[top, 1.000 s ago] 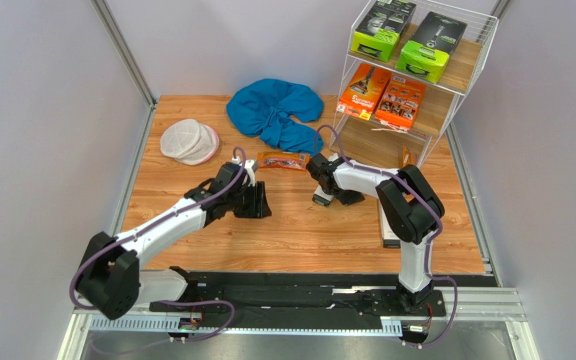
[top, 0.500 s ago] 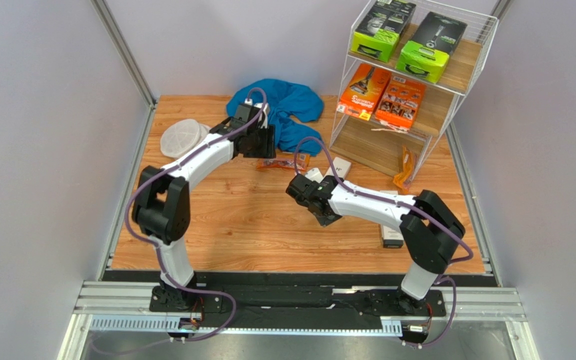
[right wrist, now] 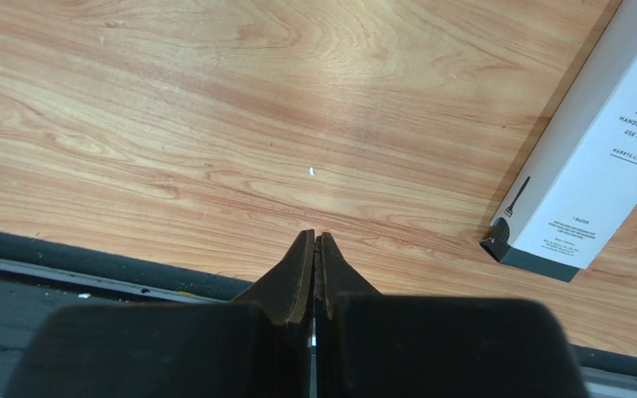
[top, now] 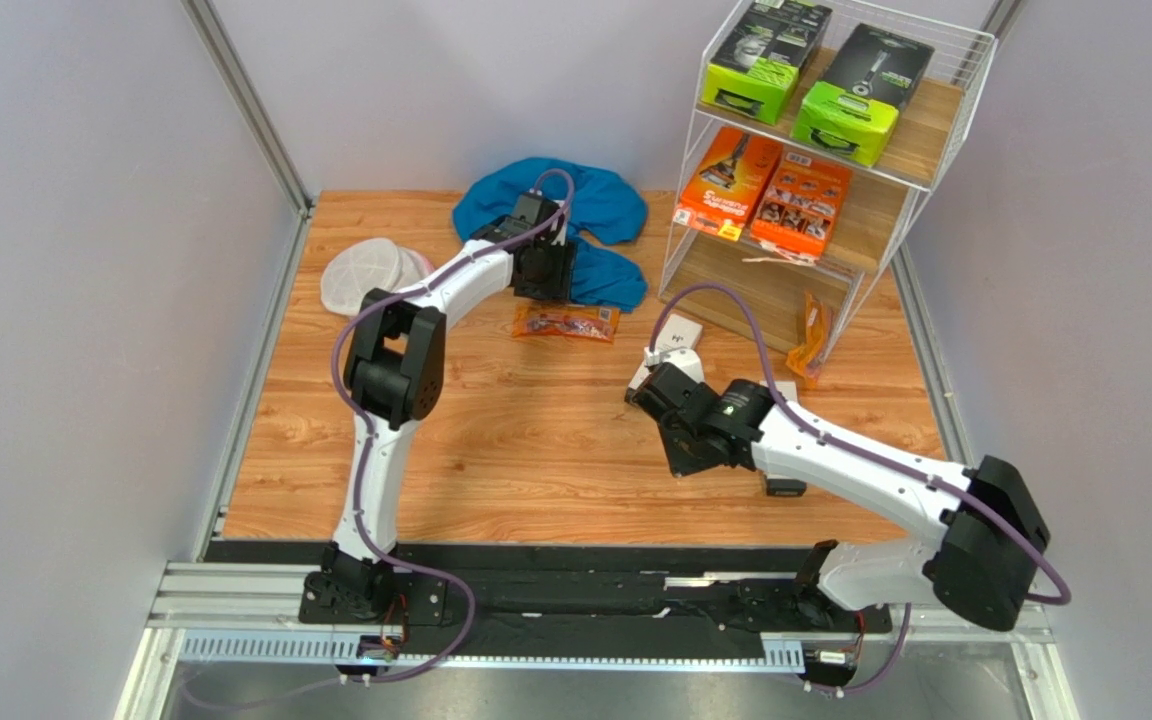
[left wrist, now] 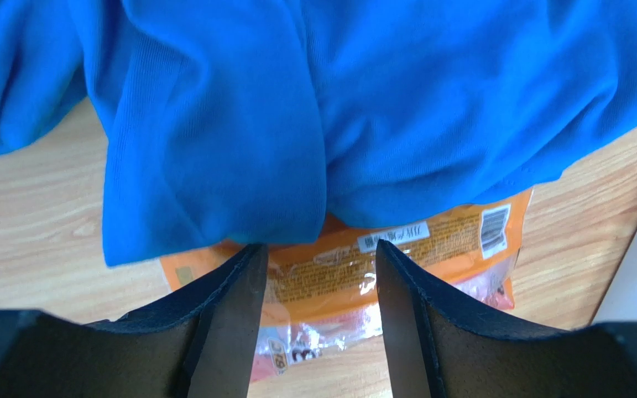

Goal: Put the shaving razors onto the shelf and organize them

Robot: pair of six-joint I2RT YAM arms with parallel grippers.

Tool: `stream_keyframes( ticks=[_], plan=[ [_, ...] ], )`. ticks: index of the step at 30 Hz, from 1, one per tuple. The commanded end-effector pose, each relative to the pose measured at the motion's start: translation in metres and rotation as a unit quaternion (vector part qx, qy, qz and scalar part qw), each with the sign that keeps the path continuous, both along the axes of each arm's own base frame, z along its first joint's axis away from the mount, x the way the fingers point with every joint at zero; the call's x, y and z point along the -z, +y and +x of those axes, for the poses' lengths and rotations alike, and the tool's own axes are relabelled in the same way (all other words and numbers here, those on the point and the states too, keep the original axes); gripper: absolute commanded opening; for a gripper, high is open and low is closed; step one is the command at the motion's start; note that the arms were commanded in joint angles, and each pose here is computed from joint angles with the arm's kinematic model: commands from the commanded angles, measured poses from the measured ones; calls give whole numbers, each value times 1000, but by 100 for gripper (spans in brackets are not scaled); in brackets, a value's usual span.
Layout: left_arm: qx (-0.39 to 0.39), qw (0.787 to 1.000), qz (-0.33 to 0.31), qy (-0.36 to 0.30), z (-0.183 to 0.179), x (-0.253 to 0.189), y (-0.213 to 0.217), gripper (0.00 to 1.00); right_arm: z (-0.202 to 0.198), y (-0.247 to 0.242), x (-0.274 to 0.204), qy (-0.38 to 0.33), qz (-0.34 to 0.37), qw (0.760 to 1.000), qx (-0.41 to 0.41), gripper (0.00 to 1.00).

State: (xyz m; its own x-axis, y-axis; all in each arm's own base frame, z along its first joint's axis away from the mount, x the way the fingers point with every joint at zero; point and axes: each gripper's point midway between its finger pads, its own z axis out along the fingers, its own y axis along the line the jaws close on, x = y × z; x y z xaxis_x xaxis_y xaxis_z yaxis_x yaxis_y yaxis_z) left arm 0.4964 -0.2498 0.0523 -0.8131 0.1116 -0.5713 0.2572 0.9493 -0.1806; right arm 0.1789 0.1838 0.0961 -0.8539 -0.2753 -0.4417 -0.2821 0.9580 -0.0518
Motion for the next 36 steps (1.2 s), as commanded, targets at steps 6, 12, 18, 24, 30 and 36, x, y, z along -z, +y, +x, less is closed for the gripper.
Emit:
stream_keyframes(
  ticks=[6, 12, 18, 24, 30, 36],
  plan=[
    [29, 994, -23, 102, -67, 38, -4, 57, -7, 6, -27, -26, 76, 997, 5, 3],
    [17, 991, -45, 128, -127, 51, 0, 57, -9, 8, -38, -32, 93, 995, 0, 4],
    [-9, 996, -49, 74, -126, 9, 12, 59, -14, 8, -45, -34, 115, 993, 0, 5],
    [35, 999, -31, -15, -134, -44, 15, 61, -20, 13, -48, -29, 146, 989, 4, 5],
    [112, 992, -29, -45, -153, -53, 1, 62, -28, 30, -59, -22, 217, 976, -2, 8],
    [213, 977, 25, -6, -173, -19, -27, 62, -33, 34, -68, -26, 257, 966, -4, 11]
  ],
)
